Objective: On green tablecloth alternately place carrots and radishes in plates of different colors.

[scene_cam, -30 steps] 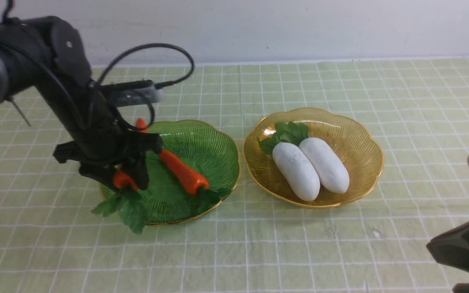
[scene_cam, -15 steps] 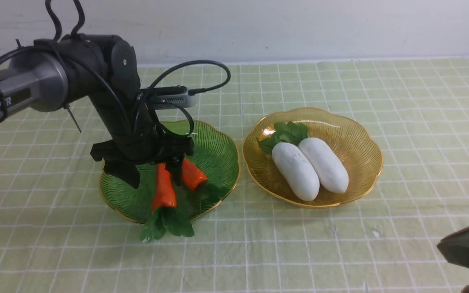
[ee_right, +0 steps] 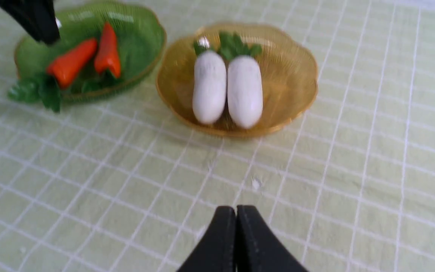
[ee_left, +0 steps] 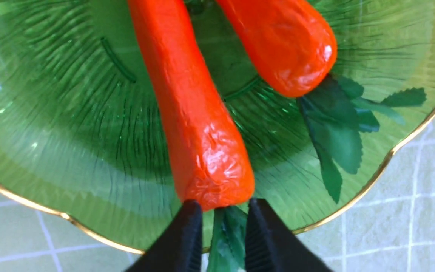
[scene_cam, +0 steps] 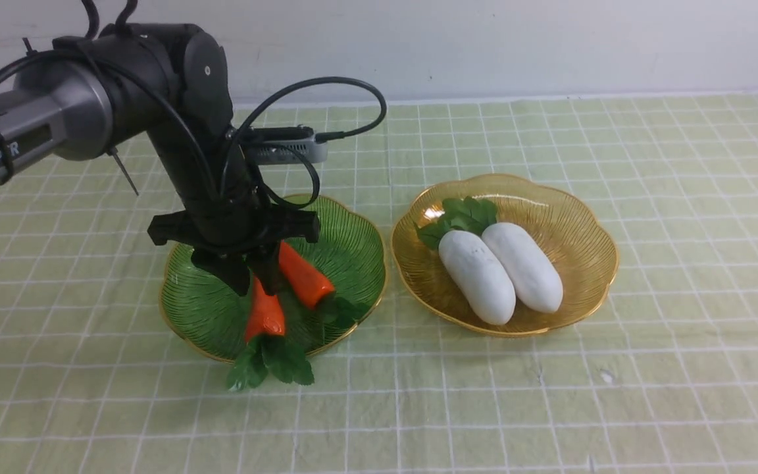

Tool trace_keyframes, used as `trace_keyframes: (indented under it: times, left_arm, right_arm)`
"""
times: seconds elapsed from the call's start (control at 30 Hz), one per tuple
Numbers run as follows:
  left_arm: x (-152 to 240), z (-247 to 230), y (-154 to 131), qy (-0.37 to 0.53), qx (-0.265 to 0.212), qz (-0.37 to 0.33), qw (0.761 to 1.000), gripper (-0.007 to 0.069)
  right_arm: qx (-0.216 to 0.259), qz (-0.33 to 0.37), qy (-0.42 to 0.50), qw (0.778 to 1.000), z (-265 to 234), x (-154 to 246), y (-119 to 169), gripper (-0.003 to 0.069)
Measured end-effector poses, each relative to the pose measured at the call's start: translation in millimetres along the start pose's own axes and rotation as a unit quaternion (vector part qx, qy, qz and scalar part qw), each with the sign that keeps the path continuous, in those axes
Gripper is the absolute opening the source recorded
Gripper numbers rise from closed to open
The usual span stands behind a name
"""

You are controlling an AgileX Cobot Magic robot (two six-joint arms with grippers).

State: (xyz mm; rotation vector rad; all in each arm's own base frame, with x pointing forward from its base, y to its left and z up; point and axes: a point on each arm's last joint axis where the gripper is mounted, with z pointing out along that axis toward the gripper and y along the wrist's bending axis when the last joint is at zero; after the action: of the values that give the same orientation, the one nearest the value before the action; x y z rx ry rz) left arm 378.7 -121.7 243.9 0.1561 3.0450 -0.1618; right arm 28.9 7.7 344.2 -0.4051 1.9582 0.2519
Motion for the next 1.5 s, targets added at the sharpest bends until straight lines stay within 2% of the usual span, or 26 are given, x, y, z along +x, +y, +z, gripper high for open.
trace_keyframes:
  times: [0.13, 0.27, 0.53, 0.97, 1.3, 1.5]
  left_arm:
    - [0.2, 0.0, -0.3, 0.001, 0.002, 0.009, 1.0, 0.0022]
    - [0.3, 0.0, -0.8, 0.002, 0.004, 0.009, 1.0, -0.0004]
    - [0.3, 0.0, -0.7, 0.002, 0.004, 0.009, 1.0, -0.0008]
    - [0.3, 0.0, -0.6, 0.002, 0.003, 0.01, 1.0, -0.0008]
    - [-0.4, -0.1, 3.4, -0.002, -0.019, 0.018, 1.0, -0.0008]
    - [-1.0, -0.2, 6.5, -0.004, -0.036, 0.024, 0.999, -0.0008]
  right_arm:
    - [-0.016, 0.013, -0.065, 0.998, 28.4, 23.5, 4.1, -0.0015]
    - [-0.025, 0.022, -0.103, 0.994, 44.4, 27.3, 6.3, -0.0015]
    - [-0.032, 0.026, -0.164, 0.986, 47.3, 18.3, 7.5, -0.0015]
    - [-0.032, 0.027, -0.166, 0.985, 47.1, 17.9, 7.6, -0.0015]
    - [-0.032, 0.027, -0.166, 0.985, 47.7, 18.4, 7.6, -0.0015]
    - [-0.029, 0.028, -0.156, 0.987, 54.3, 41.7, 7.2, -0.0015]
